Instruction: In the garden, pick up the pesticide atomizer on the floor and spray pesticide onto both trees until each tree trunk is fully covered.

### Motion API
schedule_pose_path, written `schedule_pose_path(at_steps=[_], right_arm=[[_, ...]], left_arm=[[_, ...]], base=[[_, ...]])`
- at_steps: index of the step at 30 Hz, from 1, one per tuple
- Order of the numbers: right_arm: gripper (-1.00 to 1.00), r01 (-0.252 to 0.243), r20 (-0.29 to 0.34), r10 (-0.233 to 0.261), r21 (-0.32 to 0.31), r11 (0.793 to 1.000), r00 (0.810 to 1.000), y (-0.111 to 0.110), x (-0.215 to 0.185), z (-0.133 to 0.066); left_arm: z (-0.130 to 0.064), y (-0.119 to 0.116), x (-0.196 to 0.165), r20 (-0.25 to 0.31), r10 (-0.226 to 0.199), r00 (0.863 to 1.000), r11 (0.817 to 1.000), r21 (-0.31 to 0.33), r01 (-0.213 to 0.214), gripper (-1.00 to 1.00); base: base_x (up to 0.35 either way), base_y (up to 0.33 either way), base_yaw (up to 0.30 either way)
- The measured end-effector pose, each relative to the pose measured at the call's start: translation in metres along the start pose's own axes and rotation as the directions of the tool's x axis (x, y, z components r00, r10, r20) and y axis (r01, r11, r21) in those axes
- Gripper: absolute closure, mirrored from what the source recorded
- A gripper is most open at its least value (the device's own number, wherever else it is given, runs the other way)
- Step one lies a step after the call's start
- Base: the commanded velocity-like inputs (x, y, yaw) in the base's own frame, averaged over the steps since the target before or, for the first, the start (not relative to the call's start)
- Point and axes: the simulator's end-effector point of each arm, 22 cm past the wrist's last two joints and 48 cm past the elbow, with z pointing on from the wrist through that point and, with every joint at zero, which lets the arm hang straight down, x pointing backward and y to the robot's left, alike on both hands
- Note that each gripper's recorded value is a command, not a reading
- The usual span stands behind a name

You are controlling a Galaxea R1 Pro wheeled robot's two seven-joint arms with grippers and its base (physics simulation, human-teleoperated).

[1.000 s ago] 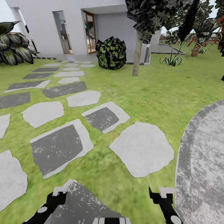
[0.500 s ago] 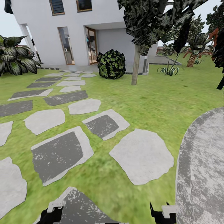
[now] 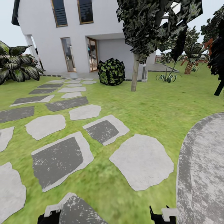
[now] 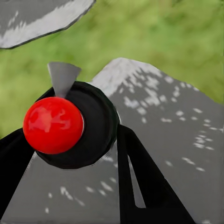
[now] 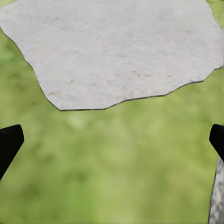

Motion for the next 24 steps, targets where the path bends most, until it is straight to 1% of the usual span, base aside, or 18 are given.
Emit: schedule_pose_path(at_steps=[3, 7, 11, 18, 24], right_arm=[[-1.0, -0.001, 0.012, 0.001, 0.001, 1.0, 1.0, 0.0, -0.006, 0.0], [-1.0, -0.003, 0.028, 0.003, 0.004, 1.0, 1.0, -0.002, -0.014, 0.0], [-1.0, -0.005, 0.044, 0.004, 0.008, 1.0, 0.999, -0.003, -0.022, -0.001], [-1.0, -0.007, 0.073, 0.007, 0.011, 1.0, 0.997, -0.005, -0.036, -0.002], [-1.0, -0.007, 0.073, 0.007, 0.011, 1.0, 0.997, -0.006, -0.049, -0.006]], left_arm=[[-0.002, 0.003, -0.008, 0.026, -0.013, 1.0, 1.0, -0.006, 0.014, 1.0], [-0.005, 0.004, -0.019, 0.06, -0.017, 0.998, 1.0, -0.007, 0.018, 1.0], [-0.008, 0.003, -0.027, 0.08, -0.02, 0.997, 1.0, -0.005, 0.021, 1.0], [-0.012, 0.003, -0.04, 0.109, -0.025, 0.994, 1.0, -0.003, 0.026, 1.0], [-0.02, 0.003, -0.052, 0.109, -0.026, 0.994, 1.0, -0.003, 0.026, 1.0]], base=[[0.0, 0.0, 0.0], [0.0, 0.0, 0.0], [0.0, 0.0, 0.0], [0.0, 0.0, 0.0], [0.0, 0.0, 0.0]])
